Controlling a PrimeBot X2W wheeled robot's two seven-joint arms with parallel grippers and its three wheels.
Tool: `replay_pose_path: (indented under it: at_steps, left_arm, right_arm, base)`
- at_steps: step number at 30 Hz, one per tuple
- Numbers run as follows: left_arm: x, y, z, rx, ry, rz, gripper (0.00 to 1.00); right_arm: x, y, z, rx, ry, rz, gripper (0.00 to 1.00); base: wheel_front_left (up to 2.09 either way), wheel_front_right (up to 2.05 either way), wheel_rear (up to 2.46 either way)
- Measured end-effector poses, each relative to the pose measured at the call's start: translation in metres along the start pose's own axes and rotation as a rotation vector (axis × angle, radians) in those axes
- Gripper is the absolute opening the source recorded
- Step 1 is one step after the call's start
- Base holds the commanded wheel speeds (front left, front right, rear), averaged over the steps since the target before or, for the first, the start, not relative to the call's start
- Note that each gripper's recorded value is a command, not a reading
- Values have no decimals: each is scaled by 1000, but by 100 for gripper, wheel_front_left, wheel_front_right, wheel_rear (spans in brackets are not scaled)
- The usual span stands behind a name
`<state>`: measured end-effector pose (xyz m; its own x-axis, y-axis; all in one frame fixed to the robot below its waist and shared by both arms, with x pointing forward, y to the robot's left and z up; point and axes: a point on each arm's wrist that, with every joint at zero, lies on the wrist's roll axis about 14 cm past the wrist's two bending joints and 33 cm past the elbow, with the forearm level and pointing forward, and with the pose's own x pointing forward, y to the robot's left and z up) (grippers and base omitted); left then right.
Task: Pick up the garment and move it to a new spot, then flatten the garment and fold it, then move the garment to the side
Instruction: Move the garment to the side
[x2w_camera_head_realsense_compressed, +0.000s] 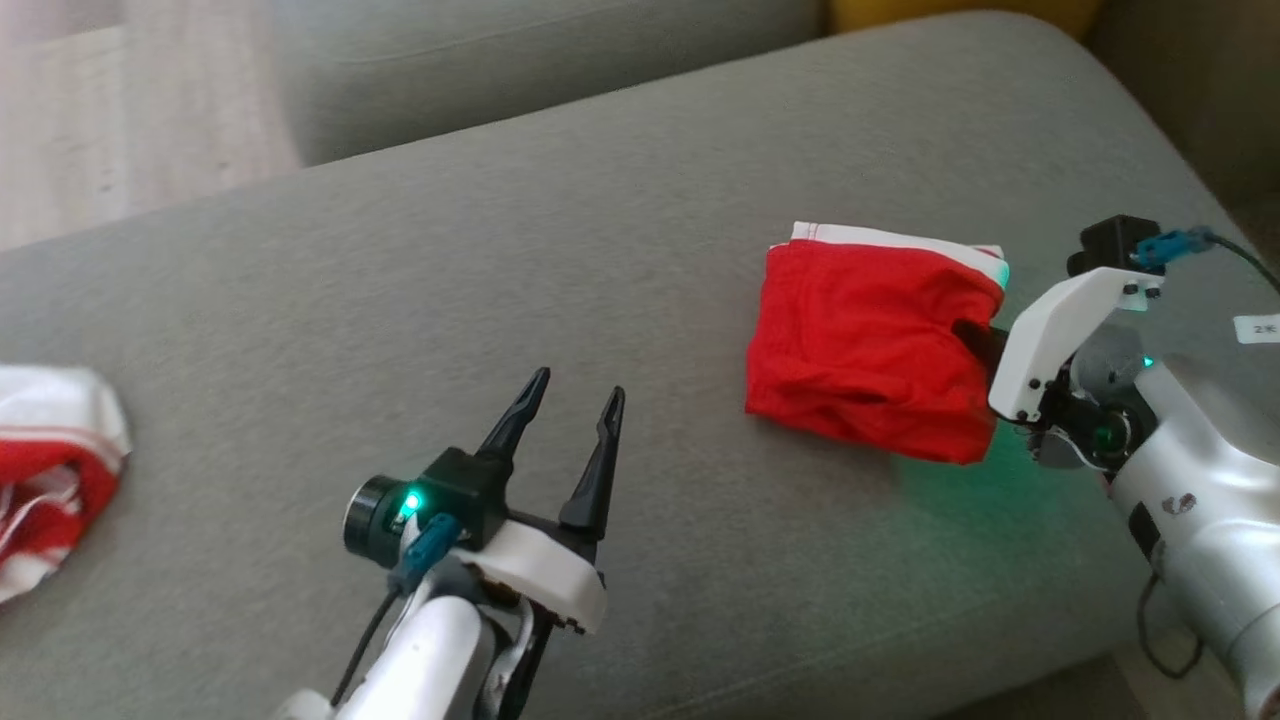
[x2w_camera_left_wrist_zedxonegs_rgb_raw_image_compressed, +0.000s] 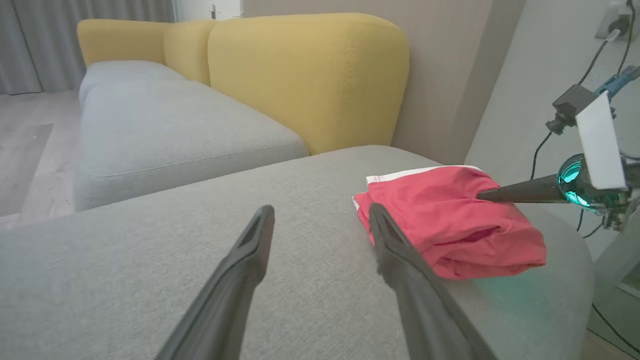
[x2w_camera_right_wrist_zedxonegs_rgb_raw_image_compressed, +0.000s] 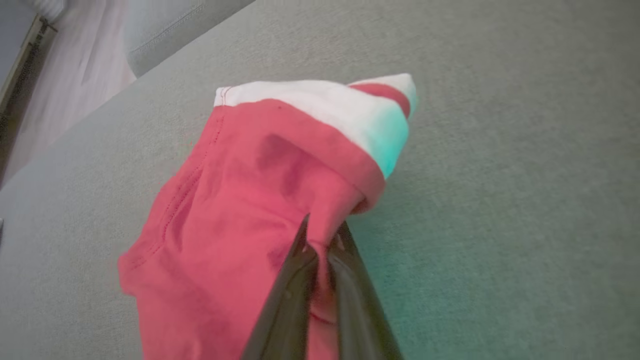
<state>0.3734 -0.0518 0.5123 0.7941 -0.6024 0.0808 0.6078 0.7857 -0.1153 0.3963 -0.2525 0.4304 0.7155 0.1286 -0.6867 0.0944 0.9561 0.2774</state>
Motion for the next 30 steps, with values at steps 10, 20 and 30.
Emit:
replay_pose_path:
  at_steps: [10, 20, 30]
  left_arm:
    - [20, -10, -18, -28, 35, -49, 100]
    - [39, 30, -44, -14, 70, 16, 100]
    - [39, 72, -76, -13, 128, 113, 100]
  right_arm:
    - [-4, -44, 13, -37, -45, -101, 0]
    - [19, -84, 96, -292, -111, -246, 0]
    - [55, -124, 109, -404, 2, -388, 0]
  base:
    - [0, 0, 0]
    - [0, 0, 0]
    - [0, 0, 0]
